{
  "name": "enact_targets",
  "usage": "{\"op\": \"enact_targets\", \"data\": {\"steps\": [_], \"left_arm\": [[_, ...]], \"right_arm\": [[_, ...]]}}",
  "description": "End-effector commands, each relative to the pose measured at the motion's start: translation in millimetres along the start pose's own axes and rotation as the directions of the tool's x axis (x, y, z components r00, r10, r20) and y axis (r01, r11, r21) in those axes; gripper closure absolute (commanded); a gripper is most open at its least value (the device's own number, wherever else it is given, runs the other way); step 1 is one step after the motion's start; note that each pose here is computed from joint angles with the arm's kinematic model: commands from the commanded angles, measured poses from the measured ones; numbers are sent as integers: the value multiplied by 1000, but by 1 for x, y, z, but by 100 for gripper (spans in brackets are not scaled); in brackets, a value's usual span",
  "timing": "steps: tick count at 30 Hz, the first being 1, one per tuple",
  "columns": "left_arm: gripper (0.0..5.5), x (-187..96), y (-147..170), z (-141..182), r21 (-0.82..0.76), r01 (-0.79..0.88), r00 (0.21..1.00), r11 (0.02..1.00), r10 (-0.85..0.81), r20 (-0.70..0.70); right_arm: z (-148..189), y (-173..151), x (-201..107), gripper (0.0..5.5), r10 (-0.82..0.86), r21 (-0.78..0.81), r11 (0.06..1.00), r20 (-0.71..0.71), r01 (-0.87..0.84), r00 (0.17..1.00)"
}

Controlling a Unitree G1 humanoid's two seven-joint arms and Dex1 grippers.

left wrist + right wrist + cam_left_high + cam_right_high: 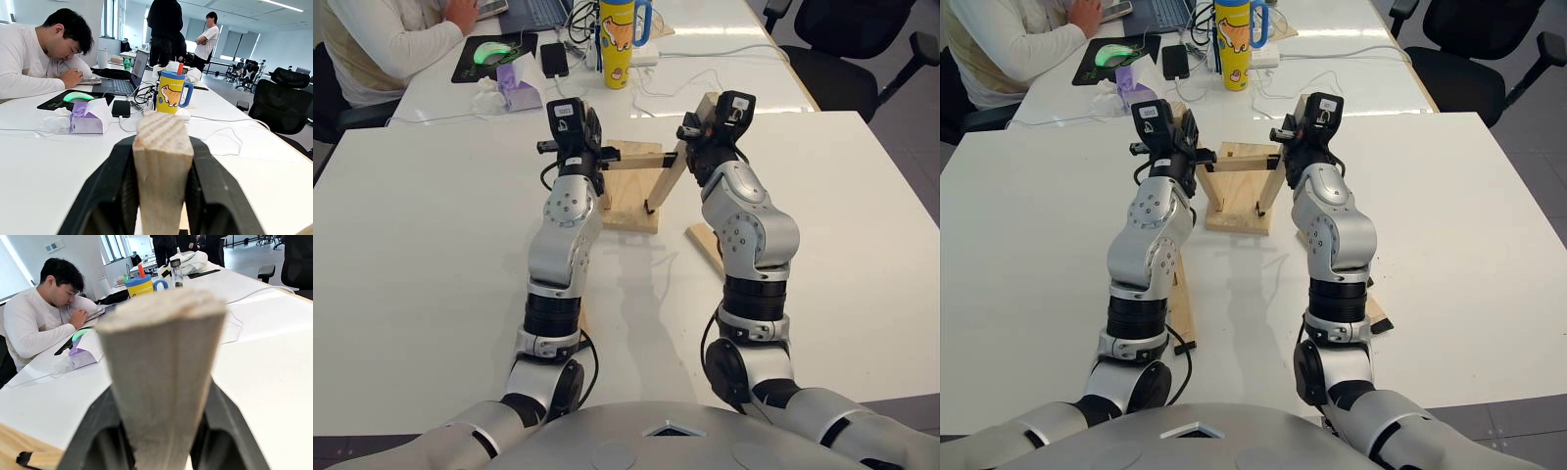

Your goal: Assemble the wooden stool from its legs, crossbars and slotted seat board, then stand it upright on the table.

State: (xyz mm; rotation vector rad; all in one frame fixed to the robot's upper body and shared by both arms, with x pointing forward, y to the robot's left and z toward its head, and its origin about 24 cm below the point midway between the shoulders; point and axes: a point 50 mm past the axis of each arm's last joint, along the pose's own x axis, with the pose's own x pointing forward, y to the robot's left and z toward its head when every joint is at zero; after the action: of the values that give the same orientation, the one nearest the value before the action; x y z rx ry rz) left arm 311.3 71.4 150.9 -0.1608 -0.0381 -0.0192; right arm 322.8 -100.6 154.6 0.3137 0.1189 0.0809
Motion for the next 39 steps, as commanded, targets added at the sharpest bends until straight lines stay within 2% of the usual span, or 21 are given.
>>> {"op": "enact_targets", "data": {"steps": [1, 16, 30, 39], "left_arm": [[445, -5, -15, 1, -53, 88, 996, 995, -88, 8], [445, -7, -10, -1, -75, 82, 997, 994, -82, 0], [445, -12, -10, 4, -99, 107, 994, 989, -108, -10], [445, -15, -8, 1, -88, 102, 994, 991, -106, -37]], "right_arm": [[-8, 8, 0, 448, 28, 63, 998, -25, -26, 999], [-26, 5, 3, 448, 9, -45, 999, 16, -9, 1000], [-44, -13, 3, 448, -192, 44, 980, 1, 192, 981], [-50, -8, -3, 448, -181, 50, 982, -22, 181, 983]]}}
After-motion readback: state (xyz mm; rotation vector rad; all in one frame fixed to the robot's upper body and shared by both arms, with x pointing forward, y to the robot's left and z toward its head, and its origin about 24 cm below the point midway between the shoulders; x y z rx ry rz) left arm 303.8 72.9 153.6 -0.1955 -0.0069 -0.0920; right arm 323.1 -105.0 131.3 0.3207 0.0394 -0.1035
